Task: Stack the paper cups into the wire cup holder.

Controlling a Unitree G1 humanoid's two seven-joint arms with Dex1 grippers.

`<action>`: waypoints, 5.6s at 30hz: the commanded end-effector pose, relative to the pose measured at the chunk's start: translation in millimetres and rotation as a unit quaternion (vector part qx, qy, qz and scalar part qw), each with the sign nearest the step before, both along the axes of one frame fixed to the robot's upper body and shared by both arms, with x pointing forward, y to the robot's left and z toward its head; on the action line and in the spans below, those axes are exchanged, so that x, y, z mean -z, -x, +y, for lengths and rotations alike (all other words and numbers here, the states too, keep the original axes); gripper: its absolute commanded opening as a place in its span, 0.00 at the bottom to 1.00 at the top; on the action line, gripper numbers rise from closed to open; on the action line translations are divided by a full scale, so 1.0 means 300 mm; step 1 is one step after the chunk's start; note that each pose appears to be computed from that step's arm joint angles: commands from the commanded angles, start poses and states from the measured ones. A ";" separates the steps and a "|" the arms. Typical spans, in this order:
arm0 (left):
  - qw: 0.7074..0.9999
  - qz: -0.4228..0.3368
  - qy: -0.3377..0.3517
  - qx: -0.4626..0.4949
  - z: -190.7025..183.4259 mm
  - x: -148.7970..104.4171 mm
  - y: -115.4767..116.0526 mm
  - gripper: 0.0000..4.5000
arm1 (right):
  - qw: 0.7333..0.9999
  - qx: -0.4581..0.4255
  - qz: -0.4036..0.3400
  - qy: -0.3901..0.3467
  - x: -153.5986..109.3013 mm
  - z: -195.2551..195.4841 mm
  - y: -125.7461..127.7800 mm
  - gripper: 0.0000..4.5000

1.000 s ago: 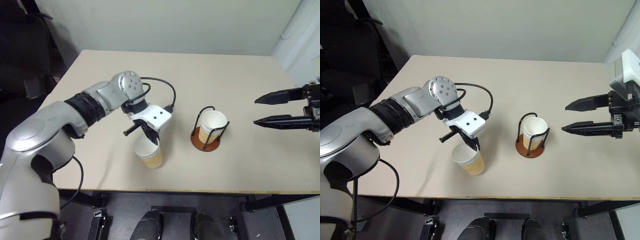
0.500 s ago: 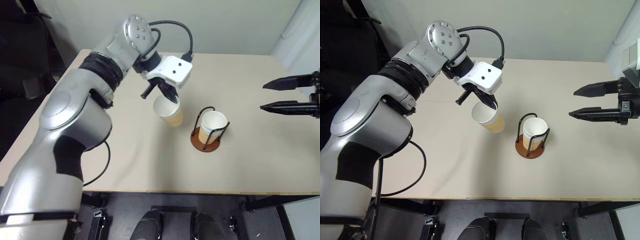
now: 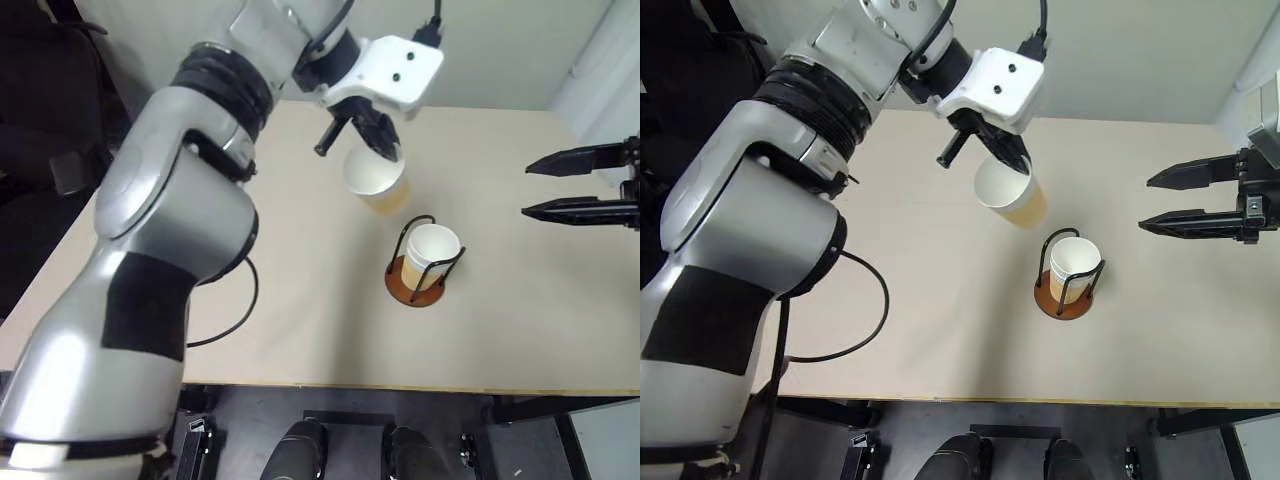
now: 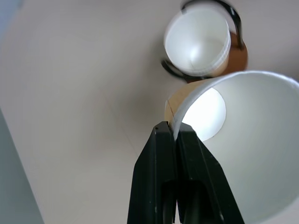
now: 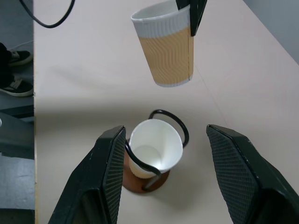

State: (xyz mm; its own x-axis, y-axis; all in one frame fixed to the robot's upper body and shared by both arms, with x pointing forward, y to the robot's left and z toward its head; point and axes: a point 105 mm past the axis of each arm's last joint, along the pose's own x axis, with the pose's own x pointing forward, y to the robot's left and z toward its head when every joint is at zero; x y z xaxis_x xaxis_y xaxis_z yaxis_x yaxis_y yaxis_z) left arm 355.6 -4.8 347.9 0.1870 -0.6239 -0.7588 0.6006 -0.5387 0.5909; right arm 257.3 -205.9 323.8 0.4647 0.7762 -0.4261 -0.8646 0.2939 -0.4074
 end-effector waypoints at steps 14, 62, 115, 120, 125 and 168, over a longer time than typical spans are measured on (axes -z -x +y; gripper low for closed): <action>0.998 0.001 -0.002 0.055 -0.125 -0.015 0.066 0.01 | 0.999 0.016 -0.038 0.006 -0.057 -0.023 0.026 0.61; 0.997 0.034 -0.037 0.060 -0.162 0.123 0.049 0.01 | 0.997 0.024 -0.073 0.025 -0.183 0.010 0.153 0.61; 0.999 0.009 -0.018 0.044 -0.232 0.181 0.027 0.01 | 0.997 0.037 -0.070 0.027 -0.165 0.000 0.146 0.61; 0.999 0.006 -0.027 0.041 -0.231 0.200 0.021 0.01 | 0.997 0.037 -0.067 0.027 -0.161 -0.001 0.146 0.61; 0.999 0.009 -0.033 0.039 -0.238 0.225 0.019 0.01 | 0.997 0.039 -0.063 0.026 -0.152 -0.005 0.144 0.61; 0.945 0.050 0.316 -0.064 -0.007 -0.102 -0.083 0.99 | 0.997 0.050 -0.048 0.023 -0.089 -0.033 0.100 0.61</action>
State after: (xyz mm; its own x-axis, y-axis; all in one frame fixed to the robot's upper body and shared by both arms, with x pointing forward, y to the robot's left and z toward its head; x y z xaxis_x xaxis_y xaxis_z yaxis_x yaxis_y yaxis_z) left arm 384.9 -15.1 367.1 0.2672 -0.9122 -0.3107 0.7024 -0.0364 0.7109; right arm 228.3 -212.8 341.2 0.5420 0.7120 -0.4464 -0.8239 0.3455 -0.4493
